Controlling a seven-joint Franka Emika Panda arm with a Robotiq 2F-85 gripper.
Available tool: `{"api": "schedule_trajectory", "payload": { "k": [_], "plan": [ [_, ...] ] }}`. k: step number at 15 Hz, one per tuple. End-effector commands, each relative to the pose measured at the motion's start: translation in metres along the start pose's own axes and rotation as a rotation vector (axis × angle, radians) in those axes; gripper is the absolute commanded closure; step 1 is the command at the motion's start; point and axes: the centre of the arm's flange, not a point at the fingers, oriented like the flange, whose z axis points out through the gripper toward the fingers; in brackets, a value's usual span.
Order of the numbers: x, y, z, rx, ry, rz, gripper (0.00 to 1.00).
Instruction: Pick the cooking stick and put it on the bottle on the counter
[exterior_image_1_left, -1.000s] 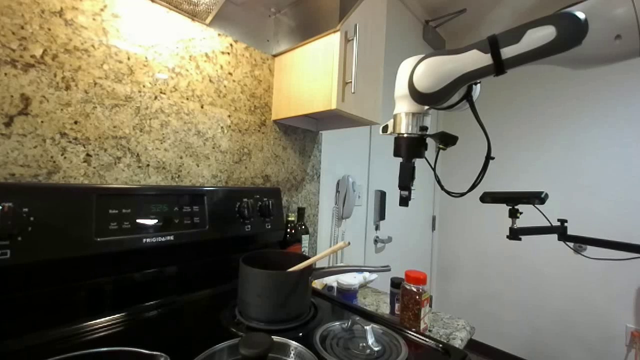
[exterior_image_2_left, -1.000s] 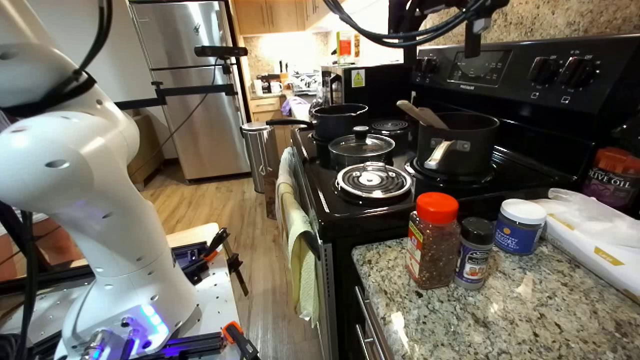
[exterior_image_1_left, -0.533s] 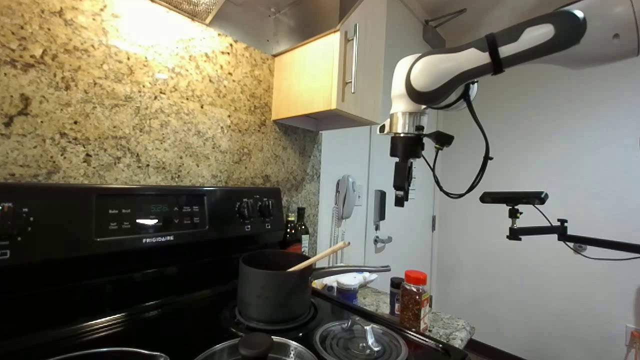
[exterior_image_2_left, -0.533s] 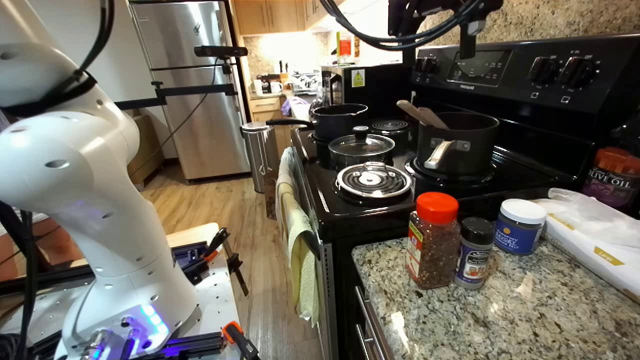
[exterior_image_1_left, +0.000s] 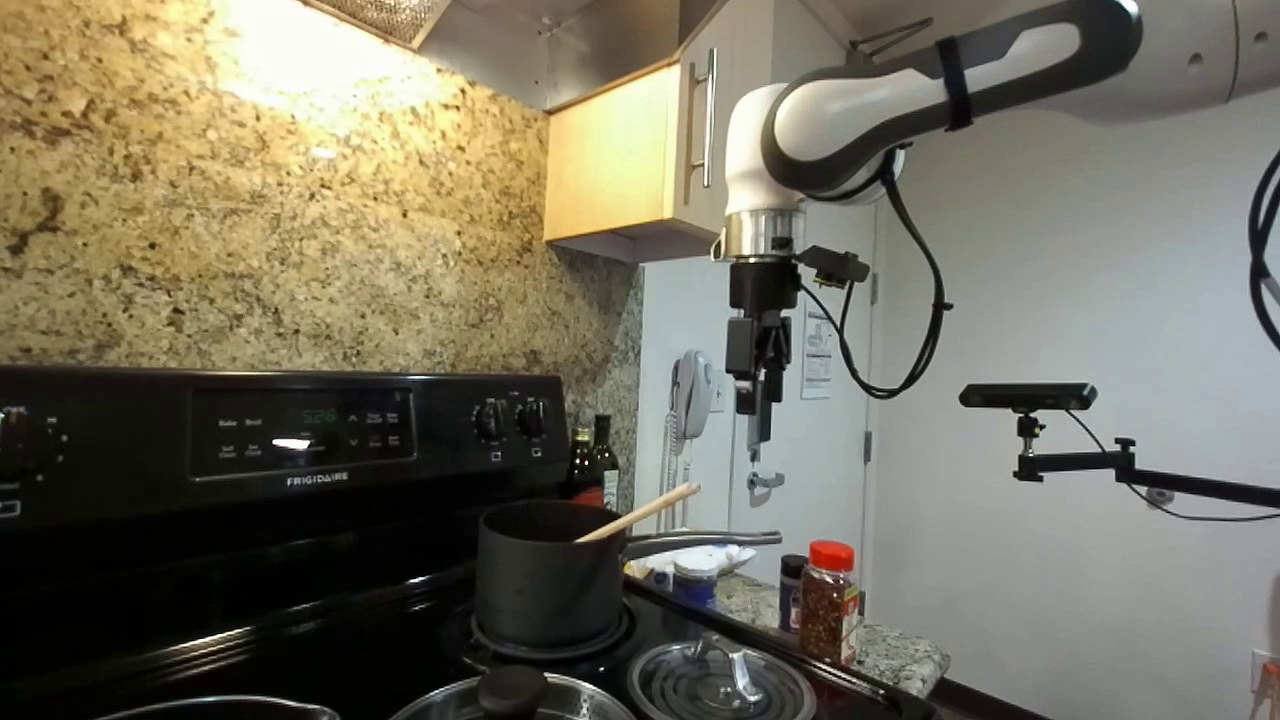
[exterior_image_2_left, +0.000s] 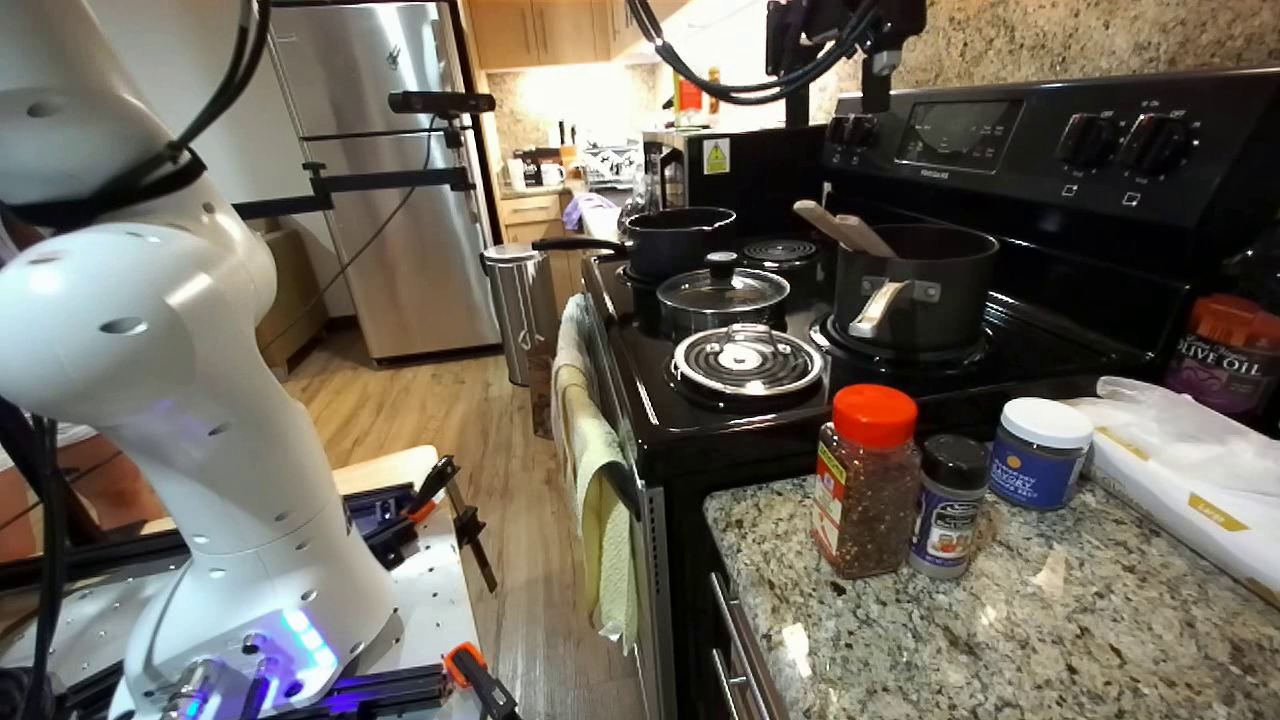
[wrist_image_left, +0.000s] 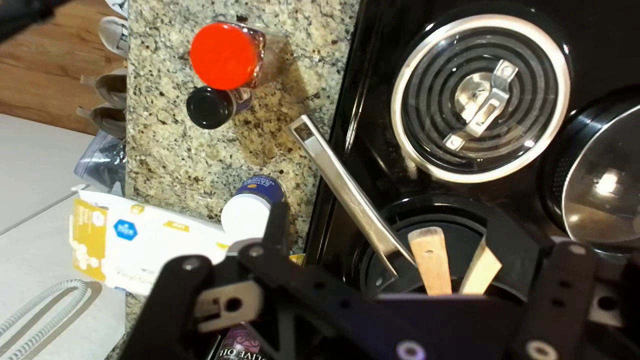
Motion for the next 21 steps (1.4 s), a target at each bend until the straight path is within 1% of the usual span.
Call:
{"api": "schedule_trajectory", "payload": {
  "k": [1, 4, 5, 6, 11, 14, 16, 21],
  "plan": [
    [0.022, -0.031, 0.0, -0.001, -0.05, 0.056, 0.0],
    [0.03, -0.054, 0.008, -0.001, -0.078, 0.013, 0.0],
    [0.03, -0.056, 0.01, 0.001, -0.086, -0.008, 0.0],
    [0.022, -0.051, 0.014, -0.012, -0.055, -0.004, 0.0],
    [0.024, -0.052, 0.017, -0.013, -0.061, -0.006, 0.0],
    [0.031, -0.052, 0.014, 0.016, -0.047, -0.041, 0.0],
    [0.039, -0.06, 0.016, 0.035, -0.051, -0.065, 0.0],
    [0.063, -0.099, 0.034, 0.054, -0.111, -0.123, 0.0]
  ]
}}
